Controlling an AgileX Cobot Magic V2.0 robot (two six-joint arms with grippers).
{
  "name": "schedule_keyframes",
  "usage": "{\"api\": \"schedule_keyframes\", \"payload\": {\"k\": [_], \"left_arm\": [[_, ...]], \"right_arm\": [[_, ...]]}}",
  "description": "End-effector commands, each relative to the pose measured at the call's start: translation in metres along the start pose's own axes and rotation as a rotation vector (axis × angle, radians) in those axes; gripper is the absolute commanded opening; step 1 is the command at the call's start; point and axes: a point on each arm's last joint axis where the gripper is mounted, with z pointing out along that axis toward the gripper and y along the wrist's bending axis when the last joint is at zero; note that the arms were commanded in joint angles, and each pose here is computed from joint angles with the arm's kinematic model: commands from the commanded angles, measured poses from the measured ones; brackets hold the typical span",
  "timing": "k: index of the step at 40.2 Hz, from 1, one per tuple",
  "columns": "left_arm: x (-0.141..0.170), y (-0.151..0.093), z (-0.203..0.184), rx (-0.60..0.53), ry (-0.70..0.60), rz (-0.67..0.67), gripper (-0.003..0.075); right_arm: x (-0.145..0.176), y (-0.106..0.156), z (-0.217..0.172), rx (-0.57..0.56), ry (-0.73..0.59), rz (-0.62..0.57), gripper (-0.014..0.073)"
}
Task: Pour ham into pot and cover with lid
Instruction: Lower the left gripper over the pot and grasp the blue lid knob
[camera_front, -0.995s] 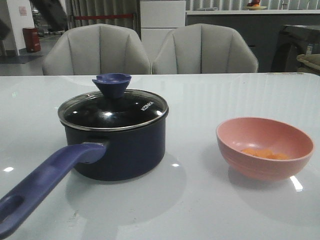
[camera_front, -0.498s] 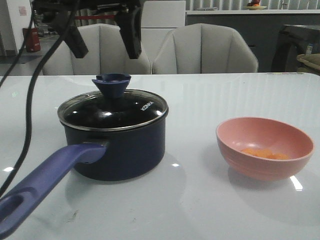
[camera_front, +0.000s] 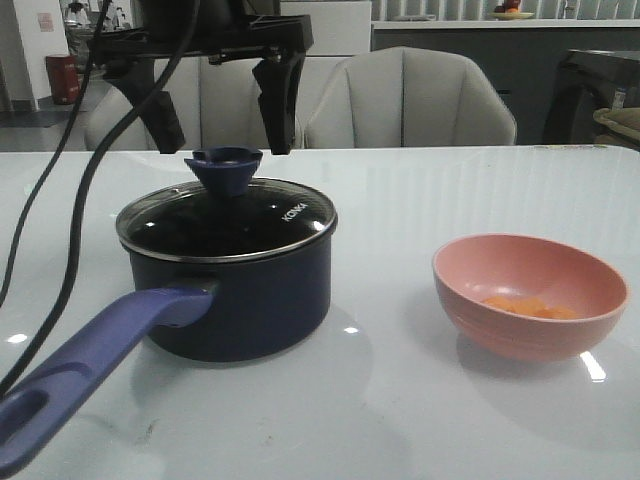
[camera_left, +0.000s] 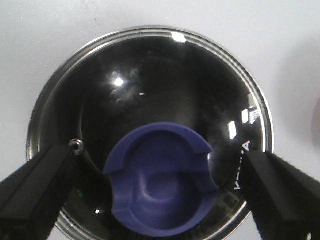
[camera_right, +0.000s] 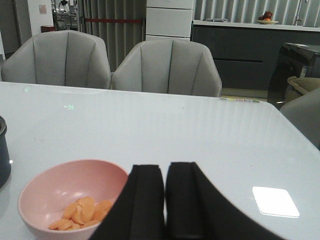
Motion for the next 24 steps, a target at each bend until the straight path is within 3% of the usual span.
{"api": "schedule_keyframes", "payload": {"k": [1, 24], "left_arm": [[-0.002, -0.007, -0.02, 0.047, -0.058, -0.013, 0.07], [0.0, -0.007, 0.0, 0.041, 0.036, -0.022, 0.0699]], "right_arm": [[-0.006, 0.0, -0.002, 0.003, -0.097, -0.014, 0.0185], [-0.006, 0.0, -0.002, 0.003, -0.097, -0.014, 0.0185]]}}
